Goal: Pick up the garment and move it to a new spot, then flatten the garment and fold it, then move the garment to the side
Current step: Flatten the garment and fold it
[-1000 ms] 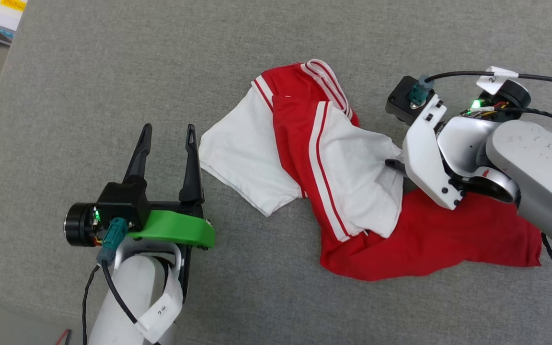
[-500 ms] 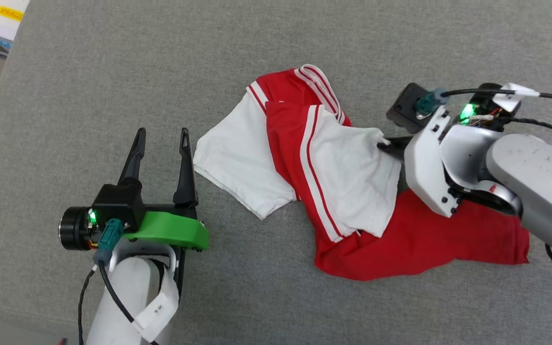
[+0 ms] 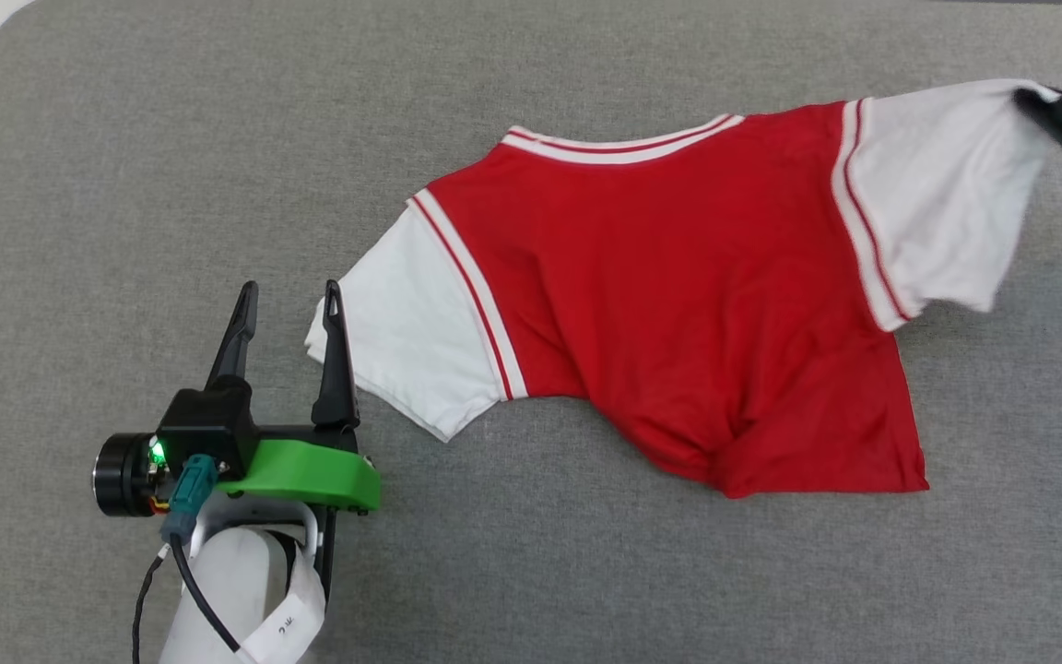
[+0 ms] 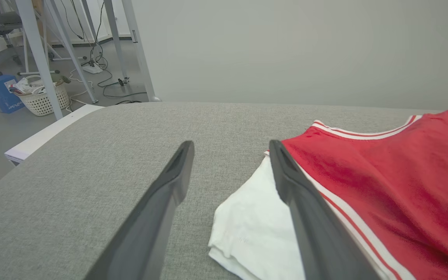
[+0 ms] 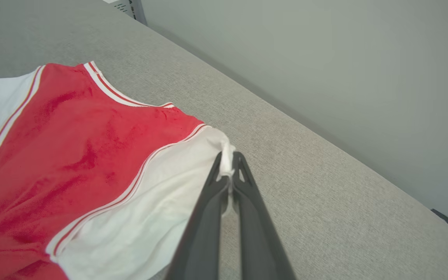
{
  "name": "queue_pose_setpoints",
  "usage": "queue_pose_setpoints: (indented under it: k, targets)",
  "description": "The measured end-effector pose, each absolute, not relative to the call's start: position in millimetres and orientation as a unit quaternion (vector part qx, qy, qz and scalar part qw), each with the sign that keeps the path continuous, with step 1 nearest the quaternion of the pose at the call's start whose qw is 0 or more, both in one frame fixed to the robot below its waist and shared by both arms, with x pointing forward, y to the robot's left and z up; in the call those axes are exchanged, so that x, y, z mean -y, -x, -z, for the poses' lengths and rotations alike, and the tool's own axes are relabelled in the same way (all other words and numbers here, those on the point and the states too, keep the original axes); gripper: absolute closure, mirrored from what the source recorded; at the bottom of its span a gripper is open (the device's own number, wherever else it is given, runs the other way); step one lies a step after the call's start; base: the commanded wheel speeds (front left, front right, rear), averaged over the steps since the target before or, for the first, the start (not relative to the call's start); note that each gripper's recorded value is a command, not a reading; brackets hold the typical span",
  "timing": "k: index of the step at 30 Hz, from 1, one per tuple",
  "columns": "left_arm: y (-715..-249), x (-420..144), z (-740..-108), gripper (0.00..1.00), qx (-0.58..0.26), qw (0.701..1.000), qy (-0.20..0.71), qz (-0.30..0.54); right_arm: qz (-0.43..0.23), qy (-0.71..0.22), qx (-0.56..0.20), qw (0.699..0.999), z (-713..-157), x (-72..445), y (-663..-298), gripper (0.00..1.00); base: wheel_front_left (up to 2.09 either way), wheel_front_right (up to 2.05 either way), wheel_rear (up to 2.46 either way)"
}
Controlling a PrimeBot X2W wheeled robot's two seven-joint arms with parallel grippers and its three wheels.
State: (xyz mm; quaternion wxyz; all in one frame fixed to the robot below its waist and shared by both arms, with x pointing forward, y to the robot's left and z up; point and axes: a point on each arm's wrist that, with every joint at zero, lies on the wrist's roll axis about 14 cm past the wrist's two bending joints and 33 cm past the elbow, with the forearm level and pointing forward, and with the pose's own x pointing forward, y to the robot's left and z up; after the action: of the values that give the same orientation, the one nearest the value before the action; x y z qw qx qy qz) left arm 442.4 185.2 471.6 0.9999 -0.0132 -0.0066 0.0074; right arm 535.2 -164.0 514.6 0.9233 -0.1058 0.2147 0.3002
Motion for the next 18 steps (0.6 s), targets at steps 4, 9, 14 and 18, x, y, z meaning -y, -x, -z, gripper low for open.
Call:
queue_pose_setpoints:
  k: [4,9,14,18]
  targets:
    - [-446.9,-180.6,-461.6,0.00,-0.004,1.000,0.015,0.000,-0.235,0.102,-0.264,0.930,-491.5,215.8,-538.0,1.00,0.00,0.00,0.00]
    - [-454.5,-174.1,-452.7,0.00,-0.012,1.000,0.017,0.011,-0.167,0.078,-0.357,0.916,-435.9,264.8,-520.4,1.00,0.00,0.00,0.00]
    - [-459.4,-174.5,-446.8,0.00,-0.018,1.000,0.016,0.011,-0.110,0.031,-0.403,0.908,-397.7,290.6,-510.2,1.00,0.00,0.00,0.00]
    - [-461.2,-178.0,-445.2,0.00,-0.019,1.000,0.010,0.007,-0.081,0.005,-0.442,0.893,-366.4,297.0,-496.5,1.00,0.00,0.00,0.00]
